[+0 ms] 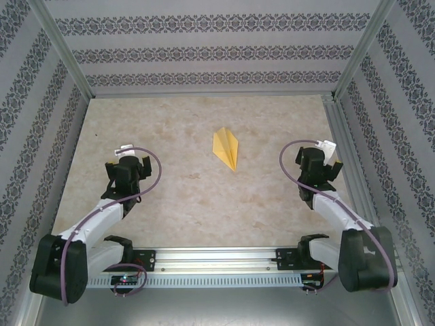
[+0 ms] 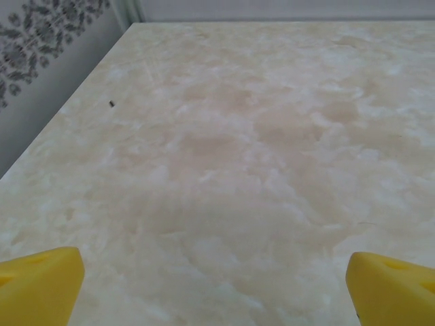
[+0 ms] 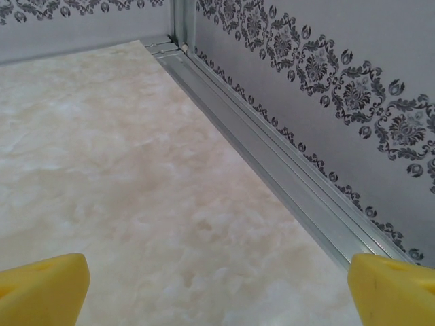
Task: Fold a paper plane with a square sheet of paper (pick it up from the middle)
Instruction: Reset both arms
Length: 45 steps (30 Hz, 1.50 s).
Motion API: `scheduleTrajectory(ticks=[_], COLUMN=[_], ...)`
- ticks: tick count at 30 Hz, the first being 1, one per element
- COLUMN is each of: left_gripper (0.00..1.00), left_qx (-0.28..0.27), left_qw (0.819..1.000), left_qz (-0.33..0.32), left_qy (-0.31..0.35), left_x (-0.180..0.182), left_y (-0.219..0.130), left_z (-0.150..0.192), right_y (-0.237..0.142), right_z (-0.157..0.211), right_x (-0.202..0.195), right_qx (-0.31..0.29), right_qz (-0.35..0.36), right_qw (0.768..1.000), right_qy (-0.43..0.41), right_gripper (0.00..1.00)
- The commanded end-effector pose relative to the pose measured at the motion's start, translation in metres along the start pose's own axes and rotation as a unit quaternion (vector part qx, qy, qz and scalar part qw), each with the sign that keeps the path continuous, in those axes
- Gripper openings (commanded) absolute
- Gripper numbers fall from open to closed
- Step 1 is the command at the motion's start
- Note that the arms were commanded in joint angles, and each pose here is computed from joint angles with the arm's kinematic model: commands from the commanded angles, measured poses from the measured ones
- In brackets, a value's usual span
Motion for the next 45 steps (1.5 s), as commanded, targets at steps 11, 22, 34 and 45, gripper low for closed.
scheduleTrajectory(ticks=[11,22,34,45], left_gripper=[1.00,1.00,1.00,1.00], left_qx=[-0.126,-0.119,-0.110,-0.108], left_qw=[0.988,0.984,0.985,0.984], left_qz=[0.086,0.131,0.135,0.138], left_qy=[0.002,0.010,0.023,0.028], left_x=[-0.005,-0.020,-0.028,-0.029], left_y=[0.034,0.063,0.070,0.071], left_z=[-0.019,-0.013,-0.009,-0.009], right_y=[0.016,0.036,0.037,0.037], right_z=[-0.010,0.003,0.009,0.008], right_x=[0.029,0.047,0.046,0.046], right_qx=[-0.089,-0.081,-0.089,-0.089], right_qz=[-0.112,-0.180,-0.189,-0.189], right_qw=[0.990,0.980,0.978,0.978], right_qy=[0.000,0.002,0.003,0.004], right_gripper=[0.98,0.98,0.98,0.98])
Point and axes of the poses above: each hand's point on the last joint's axis, 136 mm out from that joint toward the fingers, its own y axis out along the fingers, its own x axis along the line the jaws close on, z = x × y, the point moved 6 cm from there along -y, back along the fingers, and after that the axes turned 13 degrees about y, right-handed, at the moved point
